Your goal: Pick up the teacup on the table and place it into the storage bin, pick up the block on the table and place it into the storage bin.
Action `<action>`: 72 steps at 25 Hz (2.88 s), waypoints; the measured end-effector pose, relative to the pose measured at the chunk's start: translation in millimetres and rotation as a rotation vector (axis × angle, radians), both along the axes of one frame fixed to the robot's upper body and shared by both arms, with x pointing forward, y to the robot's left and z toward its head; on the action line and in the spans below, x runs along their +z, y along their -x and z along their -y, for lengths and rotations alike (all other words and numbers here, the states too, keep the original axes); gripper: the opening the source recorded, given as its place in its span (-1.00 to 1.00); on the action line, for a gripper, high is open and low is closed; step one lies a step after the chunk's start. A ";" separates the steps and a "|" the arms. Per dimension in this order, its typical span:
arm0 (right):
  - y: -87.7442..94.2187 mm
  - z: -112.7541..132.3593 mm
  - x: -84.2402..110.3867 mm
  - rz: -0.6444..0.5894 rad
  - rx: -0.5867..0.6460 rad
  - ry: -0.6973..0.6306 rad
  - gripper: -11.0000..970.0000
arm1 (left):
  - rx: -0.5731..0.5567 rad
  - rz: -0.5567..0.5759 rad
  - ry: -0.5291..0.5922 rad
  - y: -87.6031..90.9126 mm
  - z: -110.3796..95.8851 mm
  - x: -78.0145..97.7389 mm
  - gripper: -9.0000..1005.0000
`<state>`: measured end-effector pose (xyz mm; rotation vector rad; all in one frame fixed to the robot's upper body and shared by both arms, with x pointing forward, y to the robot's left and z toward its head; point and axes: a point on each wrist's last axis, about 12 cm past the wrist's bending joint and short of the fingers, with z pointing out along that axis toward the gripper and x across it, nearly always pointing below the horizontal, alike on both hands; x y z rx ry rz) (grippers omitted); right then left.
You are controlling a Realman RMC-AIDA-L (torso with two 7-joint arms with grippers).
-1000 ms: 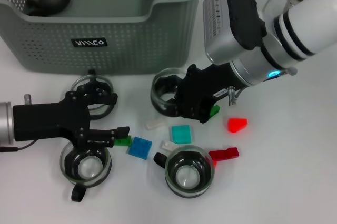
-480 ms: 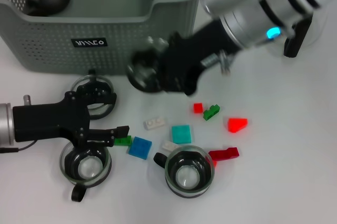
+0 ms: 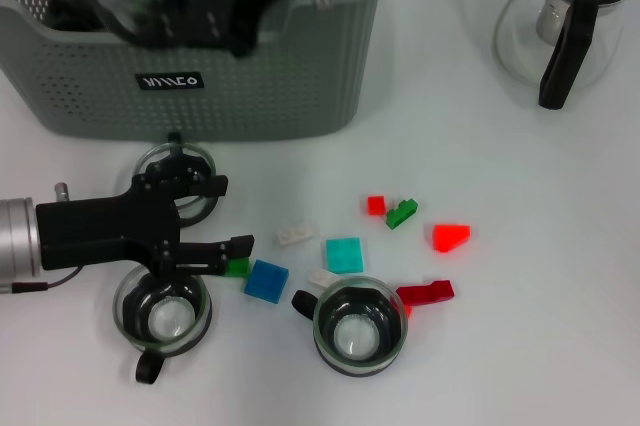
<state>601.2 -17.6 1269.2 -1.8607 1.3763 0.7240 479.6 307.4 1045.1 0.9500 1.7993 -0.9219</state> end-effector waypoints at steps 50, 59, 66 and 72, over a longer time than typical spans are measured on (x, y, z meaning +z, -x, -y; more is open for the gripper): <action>-70.3 23.6 -100.7 0.115 -0.538 -0.169 -0.80 | 0.002 -0.017 0.016 0.0 4.6 -3.1 0.75; -68.1 29.7 -107.1 0.096 -0.543 -0.165 -0.79 | -0.005 -0.018 0.021 0.1 5.4 -2.4 0.75; -68.2 30.9 -107.7 0.095 -0.545 -0.164 -0.79 | -0.004 -0.020 0.023 0.3 5.4 -2.4 0.75; -68.1 32.0 -108.1 0.085 -0.551 -0.166 -0.79 | -0.001 -0.022 0.016 0.0 5.1 -3.1 0.75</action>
